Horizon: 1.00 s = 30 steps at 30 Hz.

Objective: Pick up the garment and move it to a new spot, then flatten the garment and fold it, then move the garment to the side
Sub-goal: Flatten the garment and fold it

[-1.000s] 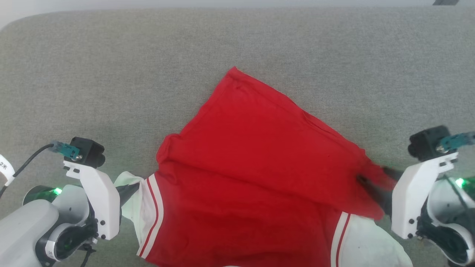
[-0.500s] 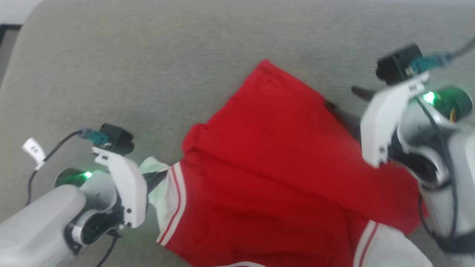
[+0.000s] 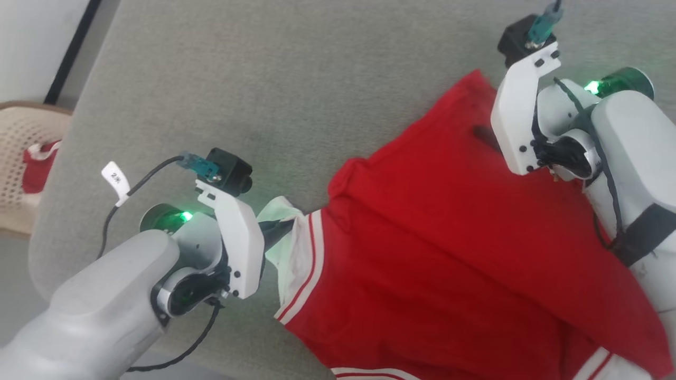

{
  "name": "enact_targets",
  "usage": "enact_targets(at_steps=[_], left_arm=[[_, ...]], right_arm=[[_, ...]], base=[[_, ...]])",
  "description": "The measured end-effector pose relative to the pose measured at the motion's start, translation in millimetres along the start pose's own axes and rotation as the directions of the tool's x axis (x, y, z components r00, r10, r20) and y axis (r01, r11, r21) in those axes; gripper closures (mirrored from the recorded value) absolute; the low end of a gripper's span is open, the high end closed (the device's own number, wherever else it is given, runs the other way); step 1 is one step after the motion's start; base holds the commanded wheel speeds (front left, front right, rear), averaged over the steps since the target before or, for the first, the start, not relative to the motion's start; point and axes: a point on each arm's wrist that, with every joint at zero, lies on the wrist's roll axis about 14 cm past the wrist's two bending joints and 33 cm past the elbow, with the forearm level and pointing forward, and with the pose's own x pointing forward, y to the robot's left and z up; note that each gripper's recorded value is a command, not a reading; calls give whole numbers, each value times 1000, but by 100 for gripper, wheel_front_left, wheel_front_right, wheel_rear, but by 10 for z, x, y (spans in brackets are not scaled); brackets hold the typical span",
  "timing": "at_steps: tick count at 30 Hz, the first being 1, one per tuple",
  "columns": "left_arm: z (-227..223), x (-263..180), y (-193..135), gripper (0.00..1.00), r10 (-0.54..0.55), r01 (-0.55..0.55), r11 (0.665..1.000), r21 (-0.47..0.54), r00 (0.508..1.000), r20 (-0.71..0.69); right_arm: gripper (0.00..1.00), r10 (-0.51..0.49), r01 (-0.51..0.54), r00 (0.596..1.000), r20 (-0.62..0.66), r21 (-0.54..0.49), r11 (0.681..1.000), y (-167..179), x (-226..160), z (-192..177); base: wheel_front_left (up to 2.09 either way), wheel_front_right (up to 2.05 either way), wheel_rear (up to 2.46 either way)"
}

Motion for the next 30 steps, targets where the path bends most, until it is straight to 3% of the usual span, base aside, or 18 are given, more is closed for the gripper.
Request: enact_targets(at_steps=[9,10,11,21,30], left_arm=[[-99,23,126,100,26,-26,999,-39,1000,-13],[-105,24,138,100,28,-29,999,-41,1000,-14],[-106,26,144,100,28,-29,999,-42,999,-14],[83,-53,287,100,60,-60,998,-25,998,10],[1004,-529,447,100,142,-155,986,69,977,157]], right_arm=[[0,15,-18,987,-158,-18,1000,3,237,-155],[57,18,-21,986,-165,-14,1000,1,231,-152],[100,22,-23,985,-168,-5,1000,-6,223,-153],[100,5,-5,995,-100,5,1000,-84,21,-54],[100,-41,41,992,115,1,999,-213,-663,406]], base=[[0,0,0],[0,0,0],[0,0,0],[0,0,0],[0,0,0]])
